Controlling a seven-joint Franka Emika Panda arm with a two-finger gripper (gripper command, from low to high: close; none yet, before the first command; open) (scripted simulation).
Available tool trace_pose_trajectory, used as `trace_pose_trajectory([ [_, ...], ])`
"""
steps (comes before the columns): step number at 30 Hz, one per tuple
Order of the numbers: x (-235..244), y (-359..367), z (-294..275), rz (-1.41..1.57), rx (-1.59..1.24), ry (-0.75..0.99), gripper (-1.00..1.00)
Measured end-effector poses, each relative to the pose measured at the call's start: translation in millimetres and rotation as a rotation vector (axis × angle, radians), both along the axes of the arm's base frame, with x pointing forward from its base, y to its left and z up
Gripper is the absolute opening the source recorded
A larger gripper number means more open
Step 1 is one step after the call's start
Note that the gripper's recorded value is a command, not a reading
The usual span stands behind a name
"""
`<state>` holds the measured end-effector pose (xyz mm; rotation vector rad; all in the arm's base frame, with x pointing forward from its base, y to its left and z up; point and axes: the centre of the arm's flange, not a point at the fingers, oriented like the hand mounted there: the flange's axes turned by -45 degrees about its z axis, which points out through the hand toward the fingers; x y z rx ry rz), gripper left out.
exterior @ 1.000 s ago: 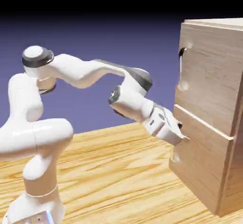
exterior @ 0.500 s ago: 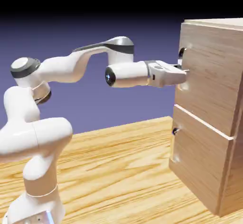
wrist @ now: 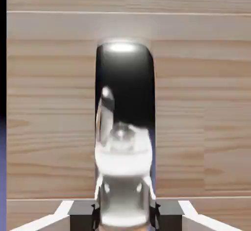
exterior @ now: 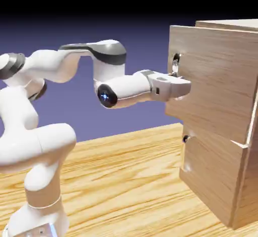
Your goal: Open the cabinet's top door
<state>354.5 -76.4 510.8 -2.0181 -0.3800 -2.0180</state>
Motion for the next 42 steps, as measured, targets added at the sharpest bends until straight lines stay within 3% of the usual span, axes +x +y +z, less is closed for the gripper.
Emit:
trace_pose_trajectory([
  [21, -60.4, -141.3, 0.0, 0.539, 0.0, 0.0, -1.0],
  [42, -42.8, -285.3, 0.0, 1.048, 0.0, 0.0, -1.0],
])
